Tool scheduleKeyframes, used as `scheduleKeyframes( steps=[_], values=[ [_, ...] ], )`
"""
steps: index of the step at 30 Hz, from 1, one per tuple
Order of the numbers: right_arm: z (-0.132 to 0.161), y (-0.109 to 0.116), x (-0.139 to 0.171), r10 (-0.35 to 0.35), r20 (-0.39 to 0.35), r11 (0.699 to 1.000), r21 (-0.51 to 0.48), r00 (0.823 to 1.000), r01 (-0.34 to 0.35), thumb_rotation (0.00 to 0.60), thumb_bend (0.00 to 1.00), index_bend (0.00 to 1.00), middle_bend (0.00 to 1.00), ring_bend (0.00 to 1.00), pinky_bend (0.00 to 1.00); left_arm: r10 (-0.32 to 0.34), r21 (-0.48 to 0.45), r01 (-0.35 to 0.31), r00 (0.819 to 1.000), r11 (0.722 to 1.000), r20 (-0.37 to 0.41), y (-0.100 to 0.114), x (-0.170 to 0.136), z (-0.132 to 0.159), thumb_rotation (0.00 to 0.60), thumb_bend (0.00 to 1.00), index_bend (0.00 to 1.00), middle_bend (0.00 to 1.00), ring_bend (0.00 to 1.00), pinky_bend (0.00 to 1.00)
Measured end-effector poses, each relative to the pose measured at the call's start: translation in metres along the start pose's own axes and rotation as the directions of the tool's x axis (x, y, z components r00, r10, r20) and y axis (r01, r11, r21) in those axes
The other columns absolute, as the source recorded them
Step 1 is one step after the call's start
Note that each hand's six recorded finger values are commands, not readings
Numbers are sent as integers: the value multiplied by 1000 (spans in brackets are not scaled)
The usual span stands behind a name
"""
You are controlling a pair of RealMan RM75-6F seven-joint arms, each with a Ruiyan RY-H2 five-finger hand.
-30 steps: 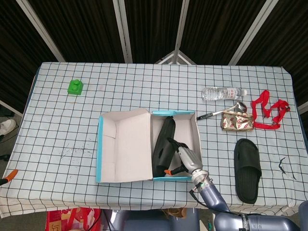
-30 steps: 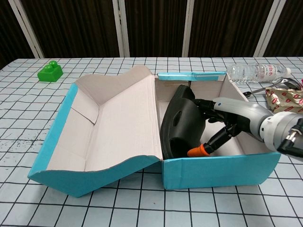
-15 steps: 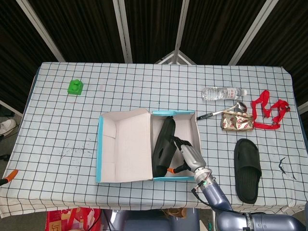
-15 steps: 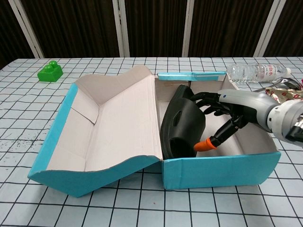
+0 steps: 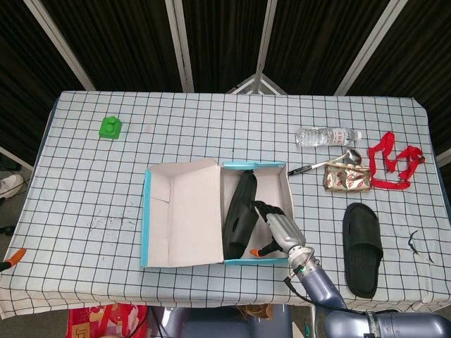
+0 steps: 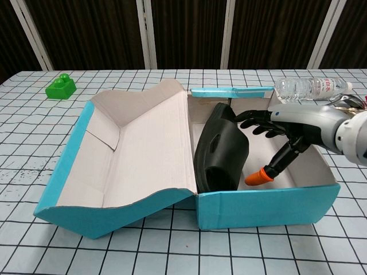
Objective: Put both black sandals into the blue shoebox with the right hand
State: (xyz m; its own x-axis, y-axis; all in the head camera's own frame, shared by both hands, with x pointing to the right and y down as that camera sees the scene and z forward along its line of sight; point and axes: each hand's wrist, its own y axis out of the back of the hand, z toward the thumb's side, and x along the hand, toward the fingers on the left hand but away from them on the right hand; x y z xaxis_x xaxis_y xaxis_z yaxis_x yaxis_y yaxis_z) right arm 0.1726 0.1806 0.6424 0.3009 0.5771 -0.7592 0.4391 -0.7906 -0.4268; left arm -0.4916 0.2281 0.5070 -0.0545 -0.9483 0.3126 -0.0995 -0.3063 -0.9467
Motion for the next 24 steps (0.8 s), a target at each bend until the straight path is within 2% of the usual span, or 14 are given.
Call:
scheduleKeyframes(
  steps=[6, 9, 14, 19, 22, 24],
  values=[
    [12, 18, 11, -33, -32, 998, -60, 999, 31, 600, 114, 0, 62, 62, 24, 3, -2, -3, 1000, 1000, -6, 1, 0, -2, 600, 186, 41, 0, 0, 16],
    [18, 37, 21, -92, -68, 989, -120, 993, 84, 600, 114, 0, 62, 63, 24, 5, -1, -5, 1000, 1000, -7, 2, 0, -3, 600, 186, 42, 0, 0, 16],
    [7, 89, 53, -252, -94, 961, -144, 963, 237, 600, 114, 0, 62, 62, 24, 6, -2, -6, 1000, 1000, -10, 2, 0, -3, 600, 186, 42, 0, 0, 16],
    [-33, 136, 100, -406, -47, 913, -60, 913, 403, 600, 114, 0, 61, 63, 24, 9, 0, -9, 1000, 1000, -10, 2, -2, -2, 600, 186, 42, 0, 0, 15],
    [-68, 145, 128, -447, 5, 894, 42, 894, 447, 600, 114, 0, 62, 62, 24, 7, 6, -7, 1000, 1000, -10, 1, -2, 0, 600, 186, 42, 0, 0, 16],
    [-84, 145, 136, -454, 31, 888, 88, 890, 450, 600, 114, 0, 62, 63, 24, 3, 9, -2, 1000, 1000, -9, 0, -2, 1, 600, 186, 42, 0, 0, 16]
  ],
)
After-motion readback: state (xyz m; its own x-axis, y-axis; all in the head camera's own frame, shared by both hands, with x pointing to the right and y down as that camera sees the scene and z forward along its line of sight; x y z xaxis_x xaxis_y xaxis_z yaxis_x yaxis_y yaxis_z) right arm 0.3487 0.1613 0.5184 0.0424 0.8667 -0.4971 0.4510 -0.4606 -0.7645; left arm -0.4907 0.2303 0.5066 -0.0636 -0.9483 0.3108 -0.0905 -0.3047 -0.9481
